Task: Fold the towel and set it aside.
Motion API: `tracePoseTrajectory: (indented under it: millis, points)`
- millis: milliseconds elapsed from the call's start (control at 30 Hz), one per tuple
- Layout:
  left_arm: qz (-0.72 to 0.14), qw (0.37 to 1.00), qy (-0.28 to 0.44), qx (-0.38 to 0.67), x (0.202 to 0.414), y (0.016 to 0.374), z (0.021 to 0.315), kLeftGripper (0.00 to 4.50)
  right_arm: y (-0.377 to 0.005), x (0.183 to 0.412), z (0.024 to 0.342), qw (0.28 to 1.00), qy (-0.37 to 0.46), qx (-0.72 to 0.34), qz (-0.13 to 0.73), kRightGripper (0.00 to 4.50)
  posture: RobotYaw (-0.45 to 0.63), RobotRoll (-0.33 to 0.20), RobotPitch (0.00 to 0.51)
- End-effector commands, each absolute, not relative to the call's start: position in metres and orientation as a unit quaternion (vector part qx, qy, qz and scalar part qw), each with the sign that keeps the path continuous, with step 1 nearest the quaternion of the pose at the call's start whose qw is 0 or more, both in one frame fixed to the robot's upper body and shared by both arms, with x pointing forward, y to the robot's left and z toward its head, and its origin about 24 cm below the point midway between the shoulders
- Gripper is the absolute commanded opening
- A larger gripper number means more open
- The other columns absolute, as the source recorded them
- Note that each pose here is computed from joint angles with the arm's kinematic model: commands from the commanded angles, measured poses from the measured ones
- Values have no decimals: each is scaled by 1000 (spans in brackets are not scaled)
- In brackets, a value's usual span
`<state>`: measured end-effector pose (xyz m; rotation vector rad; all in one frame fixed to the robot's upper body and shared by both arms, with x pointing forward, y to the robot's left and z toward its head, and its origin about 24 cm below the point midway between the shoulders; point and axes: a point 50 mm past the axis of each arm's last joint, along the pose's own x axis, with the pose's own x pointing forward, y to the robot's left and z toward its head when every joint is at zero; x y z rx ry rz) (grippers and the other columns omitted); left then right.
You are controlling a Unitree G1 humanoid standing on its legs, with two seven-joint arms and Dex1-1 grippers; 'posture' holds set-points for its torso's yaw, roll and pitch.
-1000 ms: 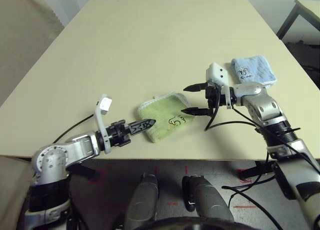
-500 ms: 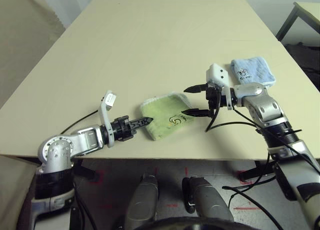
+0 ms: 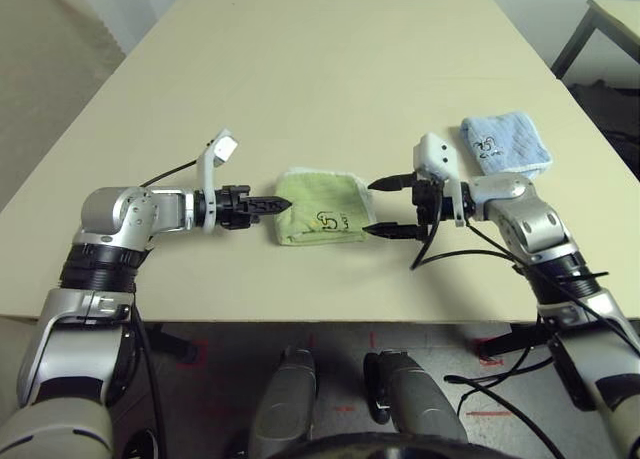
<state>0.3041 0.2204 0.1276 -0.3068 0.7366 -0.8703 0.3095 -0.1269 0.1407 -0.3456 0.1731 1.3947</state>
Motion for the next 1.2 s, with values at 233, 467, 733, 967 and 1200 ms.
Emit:
tracePoseTrajectory:
  millis: [233,467,733,967,1200]
  points:
    - [-420,856,300,-12,295,259,150,4348,-128,310,152,756,63,-139,637,3294,15,0,149]
    - [-493,860,132,24,291,239,182,2391,-111,311,163,759,35,-112,641,699,25,0,148]
    - [-623,766,91,129,264,170,131,20,-85,308,135,745,62,-136,650,0,31,0,153]
    - [-602,770,113,179,269,179,100,20,-89,307,106,745,115,-162,637,0,39,0,148]
    - [-530,828,121,138,280,206,108,20,-124,314,105,774,141,-173,592,0,40,0,145]
